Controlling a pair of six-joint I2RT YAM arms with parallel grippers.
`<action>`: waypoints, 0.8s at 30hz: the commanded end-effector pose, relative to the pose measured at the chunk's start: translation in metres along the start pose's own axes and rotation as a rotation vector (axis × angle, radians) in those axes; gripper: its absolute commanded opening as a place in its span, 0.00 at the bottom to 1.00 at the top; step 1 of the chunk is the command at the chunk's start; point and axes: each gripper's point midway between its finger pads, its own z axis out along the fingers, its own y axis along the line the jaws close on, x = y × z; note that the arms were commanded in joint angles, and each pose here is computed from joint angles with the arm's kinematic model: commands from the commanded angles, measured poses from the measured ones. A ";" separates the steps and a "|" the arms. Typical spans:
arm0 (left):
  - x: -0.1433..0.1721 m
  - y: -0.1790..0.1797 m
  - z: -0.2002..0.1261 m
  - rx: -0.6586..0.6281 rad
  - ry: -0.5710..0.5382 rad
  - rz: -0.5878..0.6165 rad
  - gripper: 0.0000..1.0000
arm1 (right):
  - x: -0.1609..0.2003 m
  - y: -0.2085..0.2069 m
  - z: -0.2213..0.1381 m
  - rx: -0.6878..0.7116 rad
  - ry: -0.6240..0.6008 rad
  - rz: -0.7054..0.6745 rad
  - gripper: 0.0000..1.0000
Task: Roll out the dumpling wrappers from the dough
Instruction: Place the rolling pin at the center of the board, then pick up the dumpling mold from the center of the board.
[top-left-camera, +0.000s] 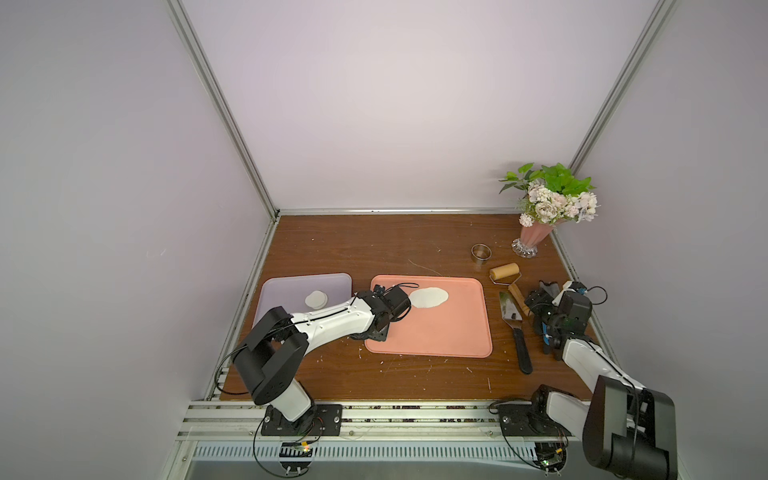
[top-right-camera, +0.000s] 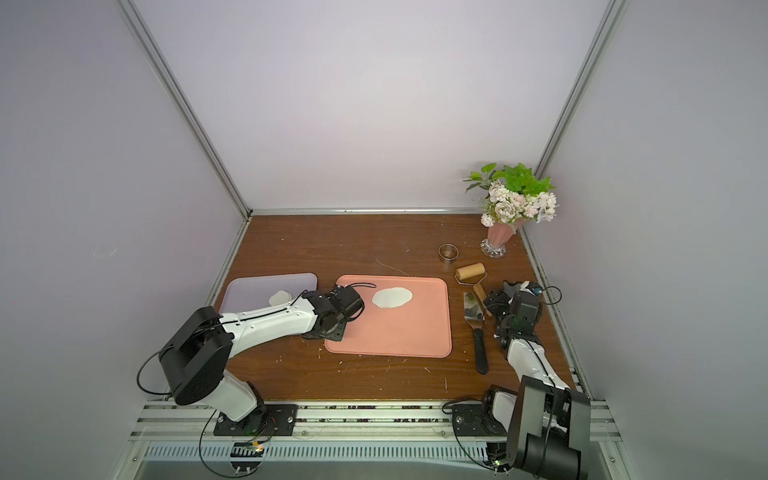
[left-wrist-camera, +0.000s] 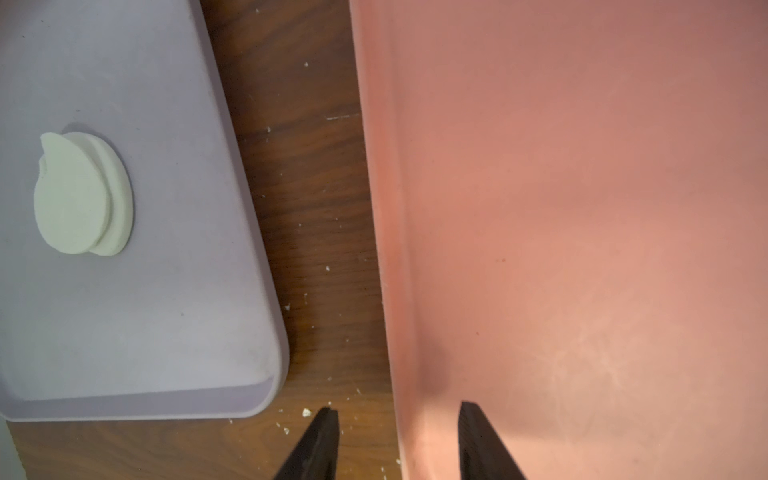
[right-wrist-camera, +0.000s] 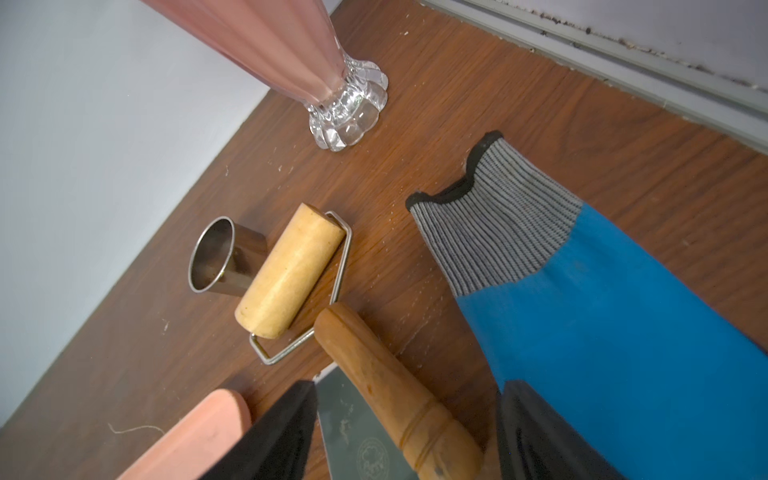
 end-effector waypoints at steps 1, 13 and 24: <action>-0.012 0.006 -0.010 -0.014 -0.034 -0.016 0.45 | -0.017 0.021 -0.004 -0.024 0.007 -0.063 0.74; -0.030 0.003 -0.028 0.031 -0.090 -0.074 0.45 | -0.021 0.116 0.029 -0.107 0.134 -0.206 0.60; -0.031 0.006 -0.035 0.052 -0.106 -0.119 0.45 | -0.031 0.154 0.099 -0.052 0.202 -0.248 0.48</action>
